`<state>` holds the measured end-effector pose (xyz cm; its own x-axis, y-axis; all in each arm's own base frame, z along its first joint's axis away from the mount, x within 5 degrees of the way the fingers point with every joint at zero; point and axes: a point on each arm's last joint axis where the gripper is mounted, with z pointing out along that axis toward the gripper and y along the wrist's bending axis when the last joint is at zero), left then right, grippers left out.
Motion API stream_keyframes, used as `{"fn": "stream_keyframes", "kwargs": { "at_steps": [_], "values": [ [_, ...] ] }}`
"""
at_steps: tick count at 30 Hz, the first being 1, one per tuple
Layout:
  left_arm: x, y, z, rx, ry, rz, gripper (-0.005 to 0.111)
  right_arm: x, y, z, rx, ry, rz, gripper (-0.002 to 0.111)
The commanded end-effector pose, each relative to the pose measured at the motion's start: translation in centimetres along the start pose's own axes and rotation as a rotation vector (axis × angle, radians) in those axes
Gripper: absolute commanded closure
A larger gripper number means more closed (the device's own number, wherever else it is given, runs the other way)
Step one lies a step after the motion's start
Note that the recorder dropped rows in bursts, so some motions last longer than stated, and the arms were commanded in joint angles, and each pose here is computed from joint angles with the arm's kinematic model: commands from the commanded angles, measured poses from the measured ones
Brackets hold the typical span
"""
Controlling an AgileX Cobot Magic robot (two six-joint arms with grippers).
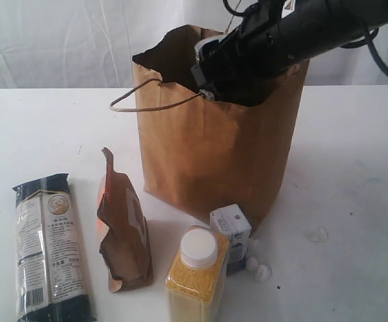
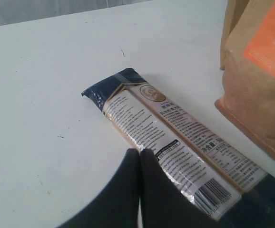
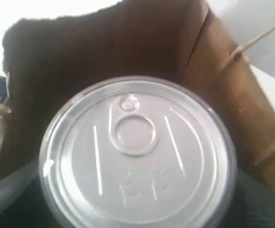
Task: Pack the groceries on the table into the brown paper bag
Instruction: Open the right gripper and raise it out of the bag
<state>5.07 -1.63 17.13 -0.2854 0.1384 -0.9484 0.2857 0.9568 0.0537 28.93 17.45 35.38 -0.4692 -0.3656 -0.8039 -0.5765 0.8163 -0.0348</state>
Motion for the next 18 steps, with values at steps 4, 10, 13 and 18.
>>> {"fn": "stream_keyframes", "kwargs": {
  "at_steps": [4, 10, 13, 18],
  "values": [
    [0.1, 0.0, 0.0, 0.002, 0.001, -0.008, 0.107, -2.0, -0.2, -2.1, 0.027, -0.192, 0.004, 0.039],
    [0.1, 0.0, 0.0, 0.002, 0.001, -0.008, 0.107, -2.4, -0.3, -1.7, 0.034, -0.234, 0.004, 0.039],
    [0.1, 0.0, 0.0, 0.002, 0.001, -0.008, 0.107, -2.3, -0.3, -1.3, 0.033, -0.225, 0.005, 0.036],
    [0.1, 0.0, 0.0, 0.002, 0.001, -0.008, 0.107, -2.0, -0.4, -0.7, 0.031, -0.204, 0.008, 0.031]
  ]
}}
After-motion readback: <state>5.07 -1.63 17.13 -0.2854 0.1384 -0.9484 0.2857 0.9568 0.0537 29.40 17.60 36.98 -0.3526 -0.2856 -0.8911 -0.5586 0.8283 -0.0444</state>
